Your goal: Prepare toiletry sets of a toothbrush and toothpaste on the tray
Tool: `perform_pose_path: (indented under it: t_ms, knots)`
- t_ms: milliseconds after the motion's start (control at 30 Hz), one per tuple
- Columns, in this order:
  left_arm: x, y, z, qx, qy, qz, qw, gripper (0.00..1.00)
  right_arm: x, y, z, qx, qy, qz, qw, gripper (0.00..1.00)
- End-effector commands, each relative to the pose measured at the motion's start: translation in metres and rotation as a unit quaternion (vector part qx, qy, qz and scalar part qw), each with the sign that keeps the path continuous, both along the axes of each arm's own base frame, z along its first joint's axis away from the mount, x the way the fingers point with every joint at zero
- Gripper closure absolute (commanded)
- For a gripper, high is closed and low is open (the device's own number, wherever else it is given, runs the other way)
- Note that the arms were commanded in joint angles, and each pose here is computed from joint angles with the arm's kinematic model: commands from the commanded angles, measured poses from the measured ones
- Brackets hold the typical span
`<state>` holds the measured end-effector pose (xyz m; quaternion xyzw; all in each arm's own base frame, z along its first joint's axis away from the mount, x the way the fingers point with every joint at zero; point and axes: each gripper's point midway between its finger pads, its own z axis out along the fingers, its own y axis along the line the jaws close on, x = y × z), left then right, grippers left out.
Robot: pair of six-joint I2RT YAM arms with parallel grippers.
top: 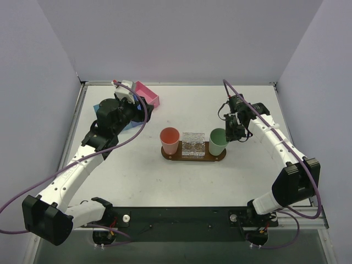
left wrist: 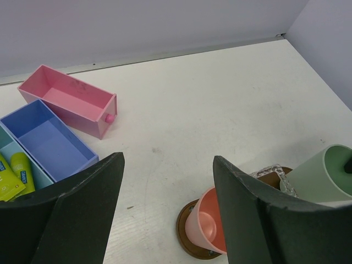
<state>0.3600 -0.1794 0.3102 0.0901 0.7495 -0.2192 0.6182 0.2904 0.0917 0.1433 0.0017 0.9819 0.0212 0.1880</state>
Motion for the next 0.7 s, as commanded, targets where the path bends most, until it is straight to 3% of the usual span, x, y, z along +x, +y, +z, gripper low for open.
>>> perform_pose_path:
  t_ms: [0, 667]
  knots:
    - [0.002, -0.003, 0.016, -0.005, -0.028, -0.005, 1.0, 0.24, 0.004, 0.0, -0.001, -0.01, 0.0, -0.007, 1.0, 1.0]
    - [0.003, -0.003, 0.012, -0.002, -0.023, -0.004, 1.0, 0.24, -0.001, 0.0, -0.016, -0.023, 0.013, -0.003, 1.0, 1.0]
